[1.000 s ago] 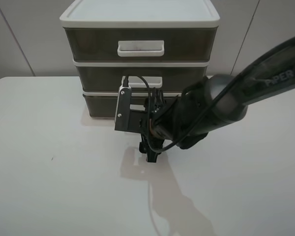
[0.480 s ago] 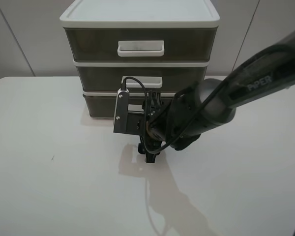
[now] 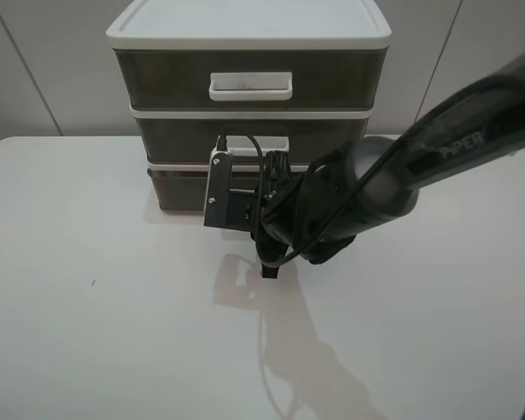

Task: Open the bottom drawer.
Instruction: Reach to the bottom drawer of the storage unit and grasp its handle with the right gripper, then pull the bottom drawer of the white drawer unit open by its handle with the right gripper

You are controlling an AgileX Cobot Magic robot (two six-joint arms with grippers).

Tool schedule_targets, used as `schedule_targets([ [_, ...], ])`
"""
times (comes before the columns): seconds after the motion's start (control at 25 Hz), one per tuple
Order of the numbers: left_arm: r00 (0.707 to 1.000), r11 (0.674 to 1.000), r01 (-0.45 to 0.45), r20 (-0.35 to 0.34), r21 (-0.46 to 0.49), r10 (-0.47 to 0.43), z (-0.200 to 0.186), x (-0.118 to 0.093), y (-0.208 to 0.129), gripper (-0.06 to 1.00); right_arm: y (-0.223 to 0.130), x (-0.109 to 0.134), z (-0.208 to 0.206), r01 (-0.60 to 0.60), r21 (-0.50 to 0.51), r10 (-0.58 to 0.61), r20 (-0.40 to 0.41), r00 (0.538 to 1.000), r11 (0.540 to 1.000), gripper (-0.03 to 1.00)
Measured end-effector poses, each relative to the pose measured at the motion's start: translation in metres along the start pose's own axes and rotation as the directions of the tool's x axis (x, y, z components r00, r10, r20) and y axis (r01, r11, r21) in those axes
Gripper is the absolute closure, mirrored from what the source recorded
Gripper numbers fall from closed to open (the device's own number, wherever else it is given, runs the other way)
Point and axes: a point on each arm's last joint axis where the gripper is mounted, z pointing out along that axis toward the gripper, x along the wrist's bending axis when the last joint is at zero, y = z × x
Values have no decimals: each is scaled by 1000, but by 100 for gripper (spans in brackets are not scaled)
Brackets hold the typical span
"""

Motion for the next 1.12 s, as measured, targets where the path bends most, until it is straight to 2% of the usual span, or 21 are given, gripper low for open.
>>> schedule_targets([
  [0.2,1000,1000,0,0,0,0,0,0,0,20,0,-1,0,12,-1,-12,11,1000,1000,86],
  [0.8,1000,1000,0,0,0,0,0,0,0,20,2,-4,-5,-5,-15,6,4,1000,1000,86],
  [1.12,1000,1000,0,0,0,0,0,0,0,20,10,4,-13,48,-23,-48,1,999,999,86],
])
